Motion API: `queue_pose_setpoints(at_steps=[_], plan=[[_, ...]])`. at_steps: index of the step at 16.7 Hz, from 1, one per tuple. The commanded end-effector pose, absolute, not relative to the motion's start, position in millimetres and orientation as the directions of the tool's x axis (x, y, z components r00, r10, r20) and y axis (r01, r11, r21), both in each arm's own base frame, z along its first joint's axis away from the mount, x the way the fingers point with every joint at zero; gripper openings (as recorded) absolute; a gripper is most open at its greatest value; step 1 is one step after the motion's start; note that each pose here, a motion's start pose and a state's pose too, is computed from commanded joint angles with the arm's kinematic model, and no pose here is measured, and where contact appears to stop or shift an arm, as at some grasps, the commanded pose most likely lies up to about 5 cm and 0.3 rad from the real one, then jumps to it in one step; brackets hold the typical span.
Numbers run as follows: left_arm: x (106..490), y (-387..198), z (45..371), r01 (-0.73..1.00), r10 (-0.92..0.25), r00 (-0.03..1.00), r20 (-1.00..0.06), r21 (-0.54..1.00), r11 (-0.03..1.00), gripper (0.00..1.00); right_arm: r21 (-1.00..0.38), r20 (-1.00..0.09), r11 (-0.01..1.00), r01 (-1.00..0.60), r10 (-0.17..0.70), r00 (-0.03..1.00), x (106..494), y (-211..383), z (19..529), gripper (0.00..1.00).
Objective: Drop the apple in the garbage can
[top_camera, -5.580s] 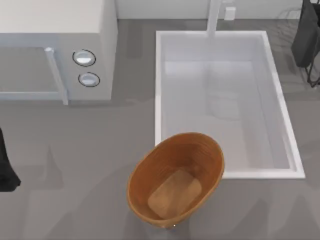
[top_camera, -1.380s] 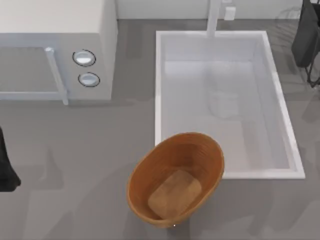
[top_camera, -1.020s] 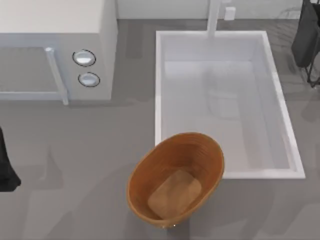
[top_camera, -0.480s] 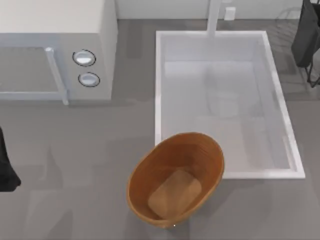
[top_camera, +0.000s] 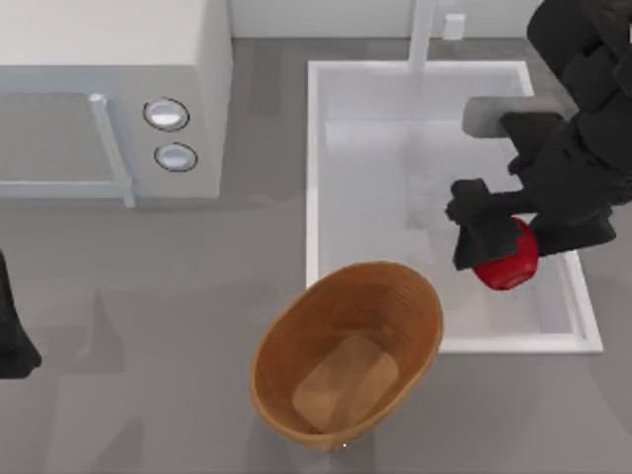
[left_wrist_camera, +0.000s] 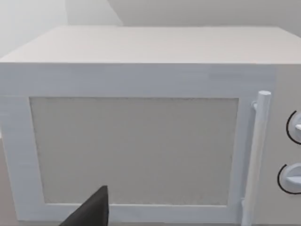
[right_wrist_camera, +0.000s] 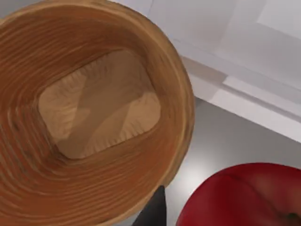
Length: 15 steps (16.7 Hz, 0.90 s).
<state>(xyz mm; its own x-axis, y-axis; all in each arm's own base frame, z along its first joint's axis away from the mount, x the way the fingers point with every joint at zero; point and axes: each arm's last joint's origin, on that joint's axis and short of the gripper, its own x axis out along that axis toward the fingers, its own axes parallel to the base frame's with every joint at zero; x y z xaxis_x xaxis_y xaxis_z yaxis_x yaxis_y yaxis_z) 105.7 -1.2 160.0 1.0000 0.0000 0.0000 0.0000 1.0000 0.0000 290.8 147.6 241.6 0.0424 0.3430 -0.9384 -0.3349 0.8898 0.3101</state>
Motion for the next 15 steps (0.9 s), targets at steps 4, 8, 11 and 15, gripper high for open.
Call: queue_pose_setpoints(at_steps=[4, 8, 11, 15], plan=[[106, -1, 160, 0.000, 0.000, 1.000, 0.000, 0.000, 1.000, 1.00, 0.459, -0.886, 0.879, -0.130, 0.463, 0.001, 274, 179, 238, 0.00], [106, -1, 160, 0.000, 0.000, 1.000, 0.000, 0.000, 1.000, 1.00, 0.550, -0.835, 0.835, 0.003, 0.550, -0.006, 264, 191, 241, 0.00], [106, -1, 160, 0.000, 0.000, 1.000, 0.000, 0.000, 1.000, 1.00, 0.574, -0.819, 0.818, 0.039, 0.574, -0.004, 262, 193, 242, 0.00], [106, -1, 160, 0.000, 0.000, 1.000, 0.000, 0.000, 1.000, 1.00, 0.572, -0.820, 0.819, 0.044, 0.573, -0.003, 264, 192, 242, 0.00]])
